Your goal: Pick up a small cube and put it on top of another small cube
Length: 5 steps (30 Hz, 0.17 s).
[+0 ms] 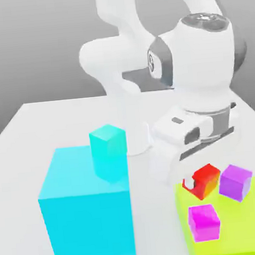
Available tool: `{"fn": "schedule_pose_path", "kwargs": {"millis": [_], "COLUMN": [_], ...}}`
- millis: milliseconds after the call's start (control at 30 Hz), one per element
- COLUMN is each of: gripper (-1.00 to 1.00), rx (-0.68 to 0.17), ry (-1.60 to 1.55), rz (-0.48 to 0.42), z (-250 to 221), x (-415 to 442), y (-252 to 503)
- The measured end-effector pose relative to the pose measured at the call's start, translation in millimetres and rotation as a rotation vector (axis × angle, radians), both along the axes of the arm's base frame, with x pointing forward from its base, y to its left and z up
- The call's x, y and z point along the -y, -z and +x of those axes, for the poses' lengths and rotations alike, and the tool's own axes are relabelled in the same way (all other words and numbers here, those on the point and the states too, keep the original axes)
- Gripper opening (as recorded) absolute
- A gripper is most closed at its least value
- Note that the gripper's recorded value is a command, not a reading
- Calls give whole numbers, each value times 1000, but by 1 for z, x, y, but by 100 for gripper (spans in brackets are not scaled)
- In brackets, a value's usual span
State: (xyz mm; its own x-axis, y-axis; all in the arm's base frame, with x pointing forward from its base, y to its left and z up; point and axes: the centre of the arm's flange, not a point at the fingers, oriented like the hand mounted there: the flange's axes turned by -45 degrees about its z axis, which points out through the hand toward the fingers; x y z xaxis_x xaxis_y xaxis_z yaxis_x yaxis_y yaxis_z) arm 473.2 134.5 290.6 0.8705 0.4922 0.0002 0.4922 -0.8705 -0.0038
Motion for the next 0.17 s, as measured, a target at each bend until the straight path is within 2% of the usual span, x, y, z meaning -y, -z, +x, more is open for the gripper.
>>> {"fn": "schedule_pose_path", "kwargs": {"millis": [67,100,167], "gripper": [-100,100,100], "rx": [1,0,0], "ry": [8,9,9], "rz": [-2,-2,-2], "z": [2,2,2], "x": [0,0,0], "y": [28,38,38]}}
